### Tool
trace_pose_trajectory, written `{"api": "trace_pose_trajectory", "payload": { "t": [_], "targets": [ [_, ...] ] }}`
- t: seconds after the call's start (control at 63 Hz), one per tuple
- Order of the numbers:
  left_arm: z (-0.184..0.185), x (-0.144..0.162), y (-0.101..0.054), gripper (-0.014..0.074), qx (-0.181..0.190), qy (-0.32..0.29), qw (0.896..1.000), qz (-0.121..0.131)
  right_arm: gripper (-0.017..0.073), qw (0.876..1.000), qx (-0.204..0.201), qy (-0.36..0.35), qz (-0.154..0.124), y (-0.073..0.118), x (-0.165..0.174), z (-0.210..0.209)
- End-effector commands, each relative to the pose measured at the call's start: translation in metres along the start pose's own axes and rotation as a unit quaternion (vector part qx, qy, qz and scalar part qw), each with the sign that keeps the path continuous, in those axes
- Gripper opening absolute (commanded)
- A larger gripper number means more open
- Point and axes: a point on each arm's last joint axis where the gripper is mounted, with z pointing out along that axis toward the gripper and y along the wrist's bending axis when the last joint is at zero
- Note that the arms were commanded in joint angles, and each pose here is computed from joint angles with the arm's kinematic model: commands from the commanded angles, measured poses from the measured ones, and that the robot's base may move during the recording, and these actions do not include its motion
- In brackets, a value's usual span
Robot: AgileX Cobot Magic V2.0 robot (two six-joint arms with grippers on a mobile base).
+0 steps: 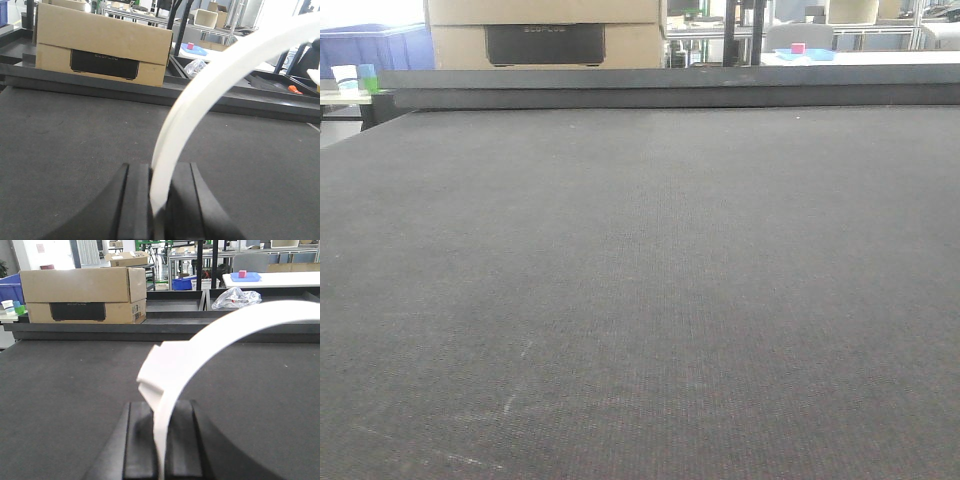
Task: Grab PVC pipe and place in blue bin
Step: 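Lift the held white pipe off the table with both grippers, then drive the base to the shelf of blue bins holding the pipe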
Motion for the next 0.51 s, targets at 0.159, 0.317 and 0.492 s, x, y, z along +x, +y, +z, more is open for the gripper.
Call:
{"api": "trace_pose_trajectory", "payload": {
  "t": [0.159,0.317,0.492],
  "targets": [
    [-0.0018,-0.0027,-0.0013,-0.0111,0.006,-0.015,1.0,-0.003,-0.0167,1.0,0.0,-0.021,-0.007,0.0,-0.0034,-0.0012],
    [-0.0018,-0.0027,-0.0013,-0.0111,0.006,-0.015,1.0,-0.003,-0.0167,1.0,0.0,-0.021,-0.007,0.0,-0.0034,-0.0012],
    [-0.0018,-0.0027,-0.0013,-0.0111,0.006,-0.015,1.0,-0.003,-0.0167,1.0,0.0,-0.021,-0.007,0.0,-0.0034,-0.0012]
  ]
}}
